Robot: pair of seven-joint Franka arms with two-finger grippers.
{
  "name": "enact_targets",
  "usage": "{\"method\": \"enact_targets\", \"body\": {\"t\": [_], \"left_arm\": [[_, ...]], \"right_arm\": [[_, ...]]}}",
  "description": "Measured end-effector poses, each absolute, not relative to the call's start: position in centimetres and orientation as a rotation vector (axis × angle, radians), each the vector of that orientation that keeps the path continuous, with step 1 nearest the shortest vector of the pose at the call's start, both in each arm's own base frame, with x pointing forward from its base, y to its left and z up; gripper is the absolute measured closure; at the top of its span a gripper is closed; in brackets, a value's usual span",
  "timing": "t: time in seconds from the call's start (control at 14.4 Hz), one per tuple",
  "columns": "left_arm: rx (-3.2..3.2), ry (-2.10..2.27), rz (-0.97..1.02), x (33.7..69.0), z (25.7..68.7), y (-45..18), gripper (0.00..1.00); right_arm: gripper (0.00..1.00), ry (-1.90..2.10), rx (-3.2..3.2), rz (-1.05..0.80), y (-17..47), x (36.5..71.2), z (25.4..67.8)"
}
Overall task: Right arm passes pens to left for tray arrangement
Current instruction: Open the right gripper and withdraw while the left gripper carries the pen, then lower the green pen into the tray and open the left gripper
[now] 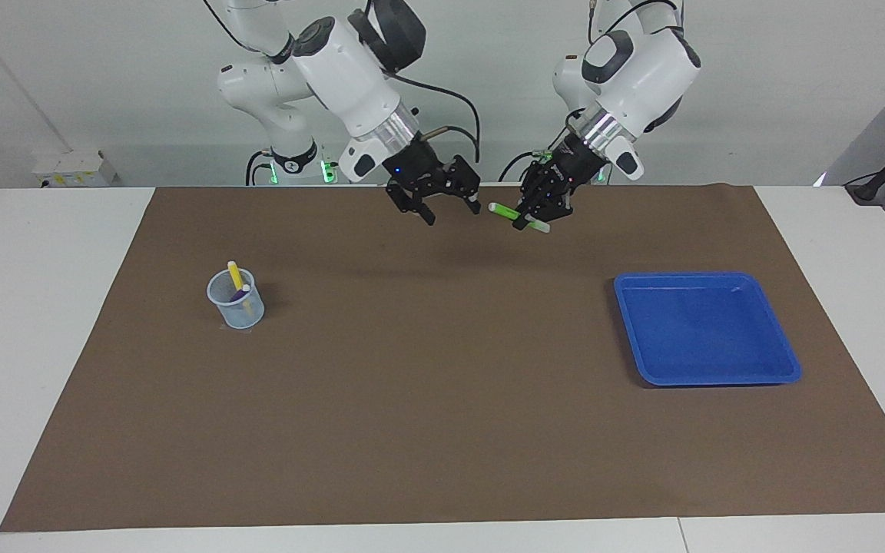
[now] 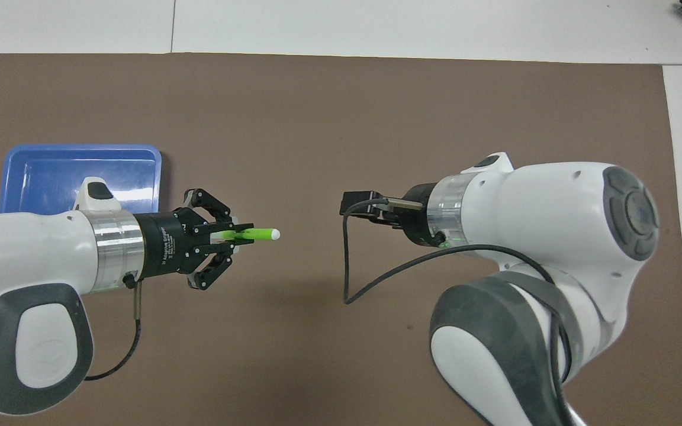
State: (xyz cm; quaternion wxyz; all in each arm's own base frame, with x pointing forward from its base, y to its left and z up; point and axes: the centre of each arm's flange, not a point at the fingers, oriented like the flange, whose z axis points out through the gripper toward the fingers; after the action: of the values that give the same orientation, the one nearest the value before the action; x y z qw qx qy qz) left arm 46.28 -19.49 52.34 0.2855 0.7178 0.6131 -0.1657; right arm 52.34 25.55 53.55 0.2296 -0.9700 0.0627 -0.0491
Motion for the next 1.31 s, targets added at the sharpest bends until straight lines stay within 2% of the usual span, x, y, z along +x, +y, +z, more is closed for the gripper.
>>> {"method": "enact_targets", "body": {"t": [0.42, 0.62, 0.83, 0.9, 1.04, 1.11, 1.25, 1.31], "left_arm": [[2.236, 1.227, -0.505, 45.1, 52.0, -13.7, 0.83], [2.487, 0.902, -0.465, 44.0, 51.3, -12.1, 0.83], [2.703, 0.557, -0.398, 43.3, 50.6, -11.1, 0.83], [2.756, 0.452, -0.372, 43.3, 50.5, -10.6, 0.83], [2.848, 0.253, -0.321, 43.5, 50.2, -9.2, 0.83], [2.885, 0.170, -0.302, 43.6, 50.1, -8.4, 0.83], [2.923, 0.074, -0.272, 44.0, 49.9, -6.7, 0.83], [2.931, 0.040, -0.257, 44.4, 49.5, -5.8, 0.83]], "right_arm": [[0.00, -0.575, -2.939, -0.124, 16.1, 53.6, 50.7], [0.00, -1.033, -2.979, -0.035, 11.3, 53.7, 47.6], [0.00, -1.271, -2.943, 0.053, 6.2, 53.8, 45.5], [0.08, -1.325, -2.933, 0.068, 4.6, 53.8, 44.8], [0.13, -1.378, -2.926, 0.084, 2.3, 53.7, 42.9], [0.20, -1.381, -2.923, 0.093, 1.9, 53.6, 41.8], [0.23, -1.381, -2.921, 0.094, 1.6, 53.2, 40.4], [0.30, -1.379, -2.921, 0.093, 1.5, 53.0, 39.9]]}}
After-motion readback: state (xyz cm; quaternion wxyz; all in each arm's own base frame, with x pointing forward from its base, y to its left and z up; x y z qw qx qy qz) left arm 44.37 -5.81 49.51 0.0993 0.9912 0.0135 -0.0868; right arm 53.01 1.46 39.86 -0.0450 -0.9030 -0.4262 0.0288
